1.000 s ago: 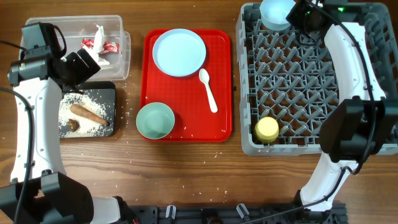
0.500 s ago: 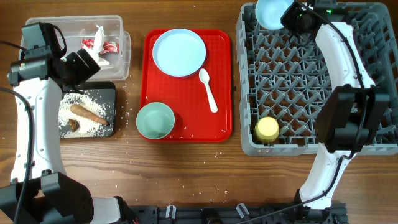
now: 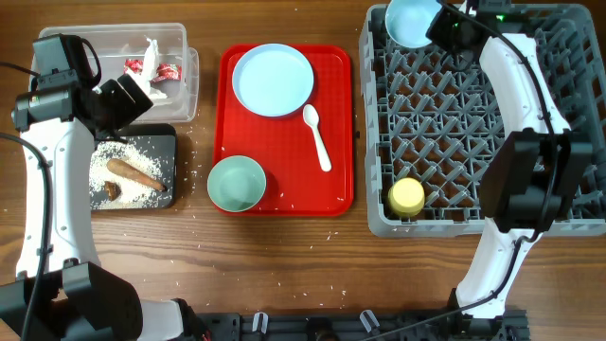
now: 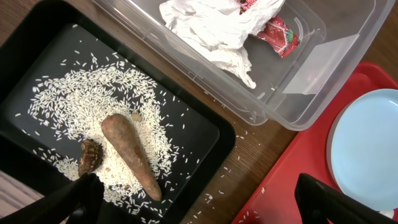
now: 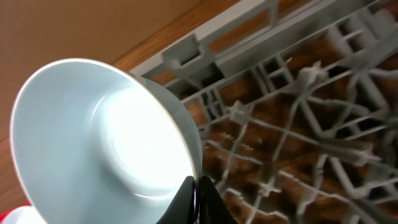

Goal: Sort waste into correct bins and load items into the dishwasher rack
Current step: 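Open right gripper and withdraw it from the bowl, then move right gripper to light green bowl on red tray and grasp it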

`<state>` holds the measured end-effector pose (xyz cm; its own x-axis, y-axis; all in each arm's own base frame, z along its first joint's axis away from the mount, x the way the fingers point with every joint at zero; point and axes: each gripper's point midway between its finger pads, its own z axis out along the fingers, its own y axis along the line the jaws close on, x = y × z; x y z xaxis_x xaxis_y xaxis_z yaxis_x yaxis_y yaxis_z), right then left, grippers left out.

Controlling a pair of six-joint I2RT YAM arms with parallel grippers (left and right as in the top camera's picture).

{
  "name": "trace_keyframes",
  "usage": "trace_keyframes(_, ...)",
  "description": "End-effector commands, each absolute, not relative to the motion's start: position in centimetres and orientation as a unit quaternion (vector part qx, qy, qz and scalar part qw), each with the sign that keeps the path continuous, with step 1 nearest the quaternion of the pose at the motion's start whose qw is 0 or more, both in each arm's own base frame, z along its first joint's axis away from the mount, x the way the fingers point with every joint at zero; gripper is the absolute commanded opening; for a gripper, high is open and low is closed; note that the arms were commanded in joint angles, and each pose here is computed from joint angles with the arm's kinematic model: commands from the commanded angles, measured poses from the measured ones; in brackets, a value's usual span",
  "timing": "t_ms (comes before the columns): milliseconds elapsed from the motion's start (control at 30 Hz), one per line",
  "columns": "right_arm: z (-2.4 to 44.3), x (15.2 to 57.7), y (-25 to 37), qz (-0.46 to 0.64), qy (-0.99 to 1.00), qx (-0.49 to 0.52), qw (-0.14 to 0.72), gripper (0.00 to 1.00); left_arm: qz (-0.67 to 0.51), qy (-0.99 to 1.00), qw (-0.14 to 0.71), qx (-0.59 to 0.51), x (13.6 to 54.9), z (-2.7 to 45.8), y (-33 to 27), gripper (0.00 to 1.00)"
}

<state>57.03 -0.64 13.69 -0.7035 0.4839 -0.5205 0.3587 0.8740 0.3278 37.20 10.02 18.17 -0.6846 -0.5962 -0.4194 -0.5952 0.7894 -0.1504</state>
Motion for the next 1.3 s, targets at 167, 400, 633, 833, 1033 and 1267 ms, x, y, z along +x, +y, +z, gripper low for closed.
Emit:
trace_keyframes(167, 26.7, 52.6, -3.8, -0.217, 0.853, 0.2, 0.43, 0.04, 0.002, 0.916, 0.232, -0.328, 37.5, 18.3, 10.3, 1.0)
trace_keyframes(400, 28.9, 50.8, 1.5, -0.499, 0.782, 0.032, 0.372, 0.04, 0.002, 0.916, 0.232, -0.328, 37.5, 18.3, 10.3, 1.0)
trace_keyframes(633, 24.0, 52.1, 1.9, -0.573, 0.766, -0.037, 0.289, 0.04, 0.002, 0.916, 0.232, -0.328, 37.5, 18.3, 10.3, 1.0)
trace_keyframes(833, 22.9, 53.9, 2.9, -0.586, 0.759, -0.092, 0.268, 0.05, 0.002, 0.916, 0.232, -0.328, 37.5, 18.3, 10.3, 1.0)
trace_keyframes(1033, 20.3, 54.4, 4.3, -0.594, 0.756, -0.128, 0.245, 0.04, 0.002, 0.916, 0.232, -0.328, 37.5, 18.3, 10.3, 1.0)
trace_keyframes(1267, 17.9, 54.7, 5.3, -0.596, 0.753, -0.17, 0.221, 0.04, 0.002, 0.916, 0.232, -0.328, 37.5, 18.3, 10.3, 1.0)
